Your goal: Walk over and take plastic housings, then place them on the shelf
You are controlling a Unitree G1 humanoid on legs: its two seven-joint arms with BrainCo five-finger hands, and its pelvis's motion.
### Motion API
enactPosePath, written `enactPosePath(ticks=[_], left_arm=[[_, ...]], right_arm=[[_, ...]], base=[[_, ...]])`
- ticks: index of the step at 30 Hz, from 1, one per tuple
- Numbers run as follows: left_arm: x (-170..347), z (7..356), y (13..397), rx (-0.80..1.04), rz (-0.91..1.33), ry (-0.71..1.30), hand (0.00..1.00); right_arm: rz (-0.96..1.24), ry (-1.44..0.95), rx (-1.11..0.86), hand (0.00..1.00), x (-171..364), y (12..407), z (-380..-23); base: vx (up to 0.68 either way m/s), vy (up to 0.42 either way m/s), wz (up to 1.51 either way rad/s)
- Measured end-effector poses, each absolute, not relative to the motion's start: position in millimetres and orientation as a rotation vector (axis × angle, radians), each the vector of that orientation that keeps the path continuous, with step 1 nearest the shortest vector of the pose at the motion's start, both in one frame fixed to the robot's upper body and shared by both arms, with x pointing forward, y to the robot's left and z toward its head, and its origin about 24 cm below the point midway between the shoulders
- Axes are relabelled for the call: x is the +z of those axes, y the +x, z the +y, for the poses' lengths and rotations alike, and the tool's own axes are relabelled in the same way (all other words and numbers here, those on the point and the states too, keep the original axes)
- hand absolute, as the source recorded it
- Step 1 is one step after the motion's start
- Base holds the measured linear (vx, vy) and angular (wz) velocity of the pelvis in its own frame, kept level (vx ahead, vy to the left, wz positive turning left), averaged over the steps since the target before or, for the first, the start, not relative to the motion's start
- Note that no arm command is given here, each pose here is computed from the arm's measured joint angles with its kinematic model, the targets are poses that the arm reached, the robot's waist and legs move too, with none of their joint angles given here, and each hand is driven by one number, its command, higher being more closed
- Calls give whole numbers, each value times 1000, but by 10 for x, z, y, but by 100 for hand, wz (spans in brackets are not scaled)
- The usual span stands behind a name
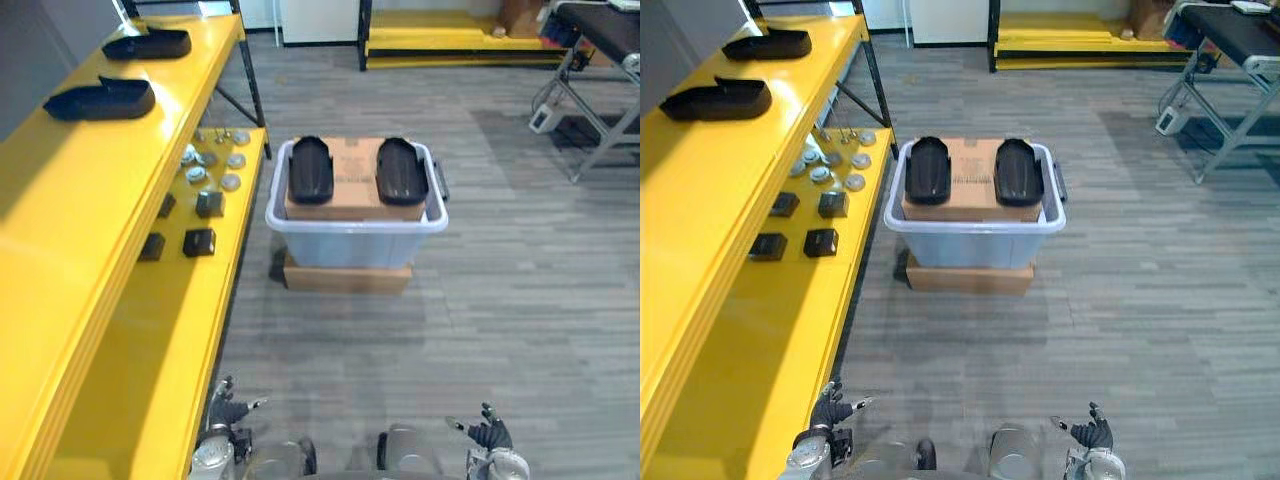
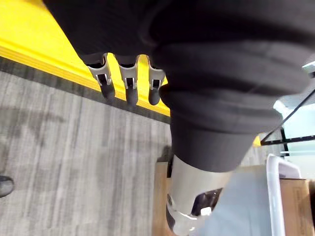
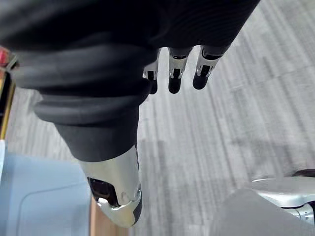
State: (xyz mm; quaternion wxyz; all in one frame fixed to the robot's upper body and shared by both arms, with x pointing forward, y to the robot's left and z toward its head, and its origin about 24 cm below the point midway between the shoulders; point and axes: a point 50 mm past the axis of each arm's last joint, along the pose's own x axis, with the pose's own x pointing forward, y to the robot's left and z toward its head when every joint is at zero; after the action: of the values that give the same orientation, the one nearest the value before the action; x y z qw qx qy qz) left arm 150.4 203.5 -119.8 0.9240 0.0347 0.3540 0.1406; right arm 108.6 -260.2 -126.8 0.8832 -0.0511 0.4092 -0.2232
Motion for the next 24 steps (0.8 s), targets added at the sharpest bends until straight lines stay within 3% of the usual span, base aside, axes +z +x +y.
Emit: enactPosePath(ticks=[10, 24], left_arm=[[-1318, 1823, 1358, 275, 796, 13, 0], [-1338, 1931, 1262, 291, 818, 35, 0]], right_arm=[[849, -39, -533, 0, -1276, 996, -2625], [779, -4, -598, 0, -1191, 1025, -2651]], base=[[326, -222, 15], [153, 98, -34]])
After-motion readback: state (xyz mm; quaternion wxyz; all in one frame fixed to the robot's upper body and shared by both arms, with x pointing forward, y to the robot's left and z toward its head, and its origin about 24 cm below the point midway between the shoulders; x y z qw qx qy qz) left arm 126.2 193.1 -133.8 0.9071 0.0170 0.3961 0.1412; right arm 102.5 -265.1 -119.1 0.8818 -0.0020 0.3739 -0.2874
